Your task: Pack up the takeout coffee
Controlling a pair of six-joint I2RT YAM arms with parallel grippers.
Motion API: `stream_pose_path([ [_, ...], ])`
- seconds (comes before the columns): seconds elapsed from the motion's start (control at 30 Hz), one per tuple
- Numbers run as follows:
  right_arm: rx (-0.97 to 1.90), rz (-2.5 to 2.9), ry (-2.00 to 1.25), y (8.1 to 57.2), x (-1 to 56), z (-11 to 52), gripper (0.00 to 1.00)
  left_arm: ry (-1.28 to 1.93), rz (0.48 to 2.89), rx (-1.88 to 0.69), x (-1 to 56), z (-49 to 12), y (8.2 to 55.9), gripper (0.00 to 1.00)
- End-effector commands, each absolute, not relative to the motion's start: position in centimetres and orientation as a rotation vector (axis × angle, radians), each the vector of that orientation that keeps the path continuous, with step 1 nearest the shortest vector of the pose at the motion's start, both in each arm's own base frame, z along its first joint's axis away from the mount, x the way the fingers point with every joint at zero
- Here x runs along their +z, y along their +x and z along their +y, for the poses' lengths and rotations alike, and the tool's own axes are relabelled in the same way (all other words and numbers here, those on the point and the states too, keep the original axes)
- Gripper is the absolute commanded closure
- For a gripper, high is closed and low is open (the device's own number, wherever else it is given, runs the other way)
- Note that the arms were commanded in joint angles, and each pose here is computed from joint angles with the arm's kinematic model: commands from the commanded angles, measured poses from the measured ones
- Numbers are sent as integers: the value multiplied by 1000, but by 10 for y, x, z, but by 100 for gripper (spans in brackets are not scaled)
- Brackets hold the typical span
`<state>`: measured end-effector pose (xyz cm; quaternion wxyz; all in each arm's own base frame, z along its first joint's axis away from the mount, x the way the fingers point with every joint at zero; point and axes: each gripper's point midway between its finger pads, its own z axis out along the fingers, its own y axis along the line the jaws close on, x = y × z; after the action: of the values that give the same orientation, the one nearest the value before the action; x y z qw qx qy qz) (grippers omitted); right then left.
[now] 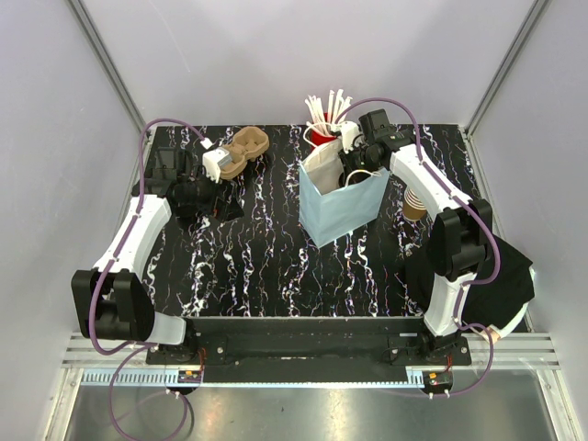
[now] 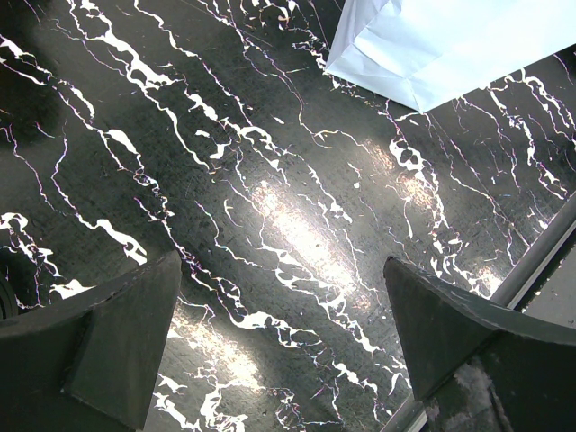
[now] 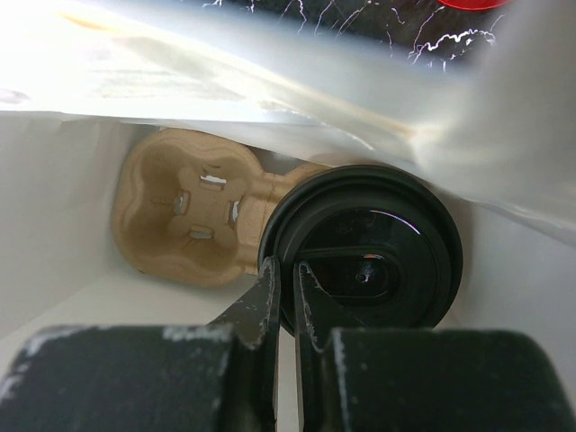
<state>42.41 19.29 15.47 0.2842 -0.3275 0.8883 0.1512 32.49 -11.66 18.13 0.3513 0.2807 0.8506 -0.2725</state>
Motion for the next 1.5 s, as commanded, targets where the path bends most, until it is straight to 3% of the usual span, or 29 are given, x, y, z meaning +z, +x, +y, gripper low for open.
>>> stream_pose_path([
  [0.0,385,2382,-860,415,171,184,100,744,2123,-716,196,-120,329,1],
  [1.47,351,2426,-880,410,148,176,100,743,2124,-715,195,-120,329,1],
])
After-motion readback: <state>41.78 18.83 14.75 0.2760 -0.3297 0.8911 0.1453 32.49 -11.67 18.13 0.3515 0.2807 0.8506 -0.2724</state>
